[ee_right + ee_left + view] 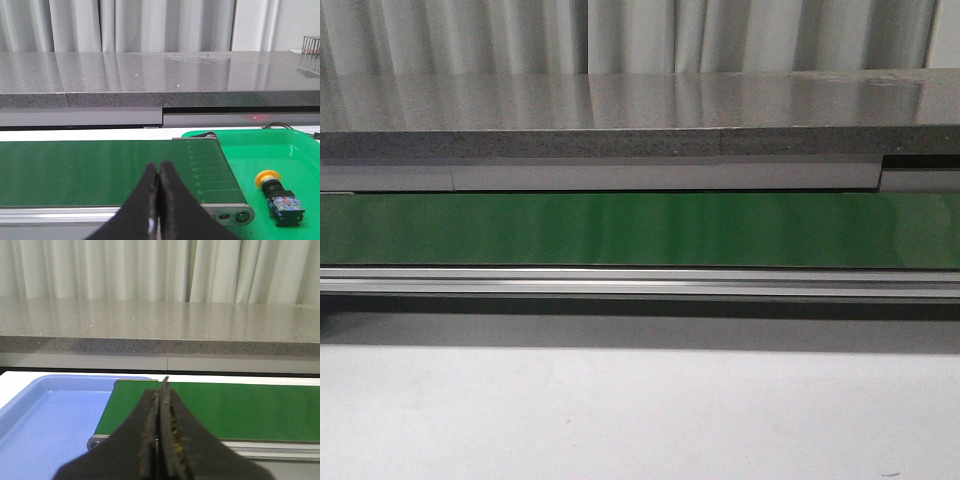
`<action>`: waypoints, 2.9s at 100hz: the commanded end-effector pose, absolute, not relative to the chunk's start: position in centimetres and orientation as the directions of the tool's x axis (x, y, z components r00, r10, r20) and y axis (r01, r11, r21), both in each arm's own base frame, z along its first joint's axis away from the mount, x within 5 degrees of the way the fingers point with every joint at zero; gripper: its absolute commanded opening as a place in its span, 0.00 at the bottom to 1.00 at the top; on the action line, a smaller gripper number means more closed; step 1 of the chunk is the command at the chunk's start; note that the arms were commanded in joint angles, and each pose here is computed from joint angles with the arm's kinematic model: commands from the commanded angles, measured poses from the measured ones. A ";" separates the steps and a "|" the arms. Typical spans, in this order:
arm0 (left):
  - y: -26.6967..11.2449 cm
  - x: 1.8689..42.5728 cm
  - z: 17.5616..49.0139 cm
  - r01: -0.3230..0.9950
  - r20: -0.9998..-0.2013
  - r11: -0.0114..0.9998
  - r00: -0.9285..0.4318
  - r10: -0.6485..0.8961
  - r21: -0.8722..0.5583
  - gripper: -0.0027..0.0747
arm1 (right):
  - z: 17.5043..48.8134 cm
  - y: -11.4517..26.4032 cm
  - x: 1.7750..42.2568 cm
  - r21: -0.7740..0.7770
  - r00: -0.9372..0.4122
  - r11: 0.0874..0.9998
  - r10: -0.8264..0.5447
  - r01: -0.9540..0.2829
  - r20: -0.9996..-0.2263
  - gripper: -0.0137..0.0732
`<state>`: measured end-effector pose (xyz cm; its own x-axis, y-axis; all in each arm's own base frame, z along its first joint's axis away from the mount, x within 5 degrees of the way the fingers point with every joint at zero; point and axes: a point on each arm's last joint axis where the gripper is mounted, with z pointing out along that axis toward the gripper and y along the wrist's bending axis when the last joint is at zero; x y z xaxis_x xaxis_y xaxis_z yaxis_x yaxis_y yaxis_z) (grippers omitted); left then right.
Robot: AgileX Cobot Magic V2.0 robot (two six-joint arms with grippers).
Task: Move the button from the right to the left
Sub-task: 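Move the right gripper over the yellow button in the green tray, then lower the right gripper and grasp the yellow button by its base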
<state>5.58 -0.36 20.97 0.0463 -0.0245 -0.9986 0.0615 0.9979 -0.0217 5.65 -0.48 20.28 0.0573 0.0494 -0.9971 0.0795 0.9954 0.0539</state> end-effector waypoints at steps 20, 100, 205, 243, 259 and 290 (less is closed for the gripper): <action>-0.3 5.5 20.3 0.061 -0.993 0.997 0.108 -0.047 -0.040 0.01 | 21.6 -0.4 5.4 0.034 0.164 0.997 0.022 0.075 -0.986 0.08; -0.3 5.5 20.3 0.061 -0.993 0.997 0.108 -0.047 -0.040 0.01 | 27.0 -0.6 3.6 0.040 0.106 0.992 0.028 0.117 -0.994 0.08; -0.3 5.5 20.3 0.061 -0.993 0.997 0.108 -0.047 -0.040 0.01 | 37.0 -2.4 13.9 -0.019 -0.621 0.971 0.136 0.237 -0.772 0.08; -0.3 5.5 20.3 0.061 -0.993 0.997 0.108 -0.047 -0.040 0.01 | 37.0 -4.9 17.0 -0.057 -0.722 0.957 0.174 0.284 -0.670 0.85; -0.3 5.5 20.3 0.061 -0.993 0.997 0.108 -0.047 -0.040 0.01 | 36.4 -6.4 17.4 -0.109 -0.758 0.954 0.150 0.280 -0.634 0.89; -0.3 5.5 20.3 0.061 -0.993 0.997 0.108 -0.047 -0.040 0.01 | 34.1 -8.6 19.4 -0.094 -0.834 0.985 0.070 0.145 -0.547 0.89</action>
<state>5.58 -0.36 20.97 0.0463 -0.0245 -0.9986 0.0615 0.9979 -0.0217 18.61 -7.94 33.38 -0.8585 0.1085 -0.5012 0.1781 0.9796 -0.0929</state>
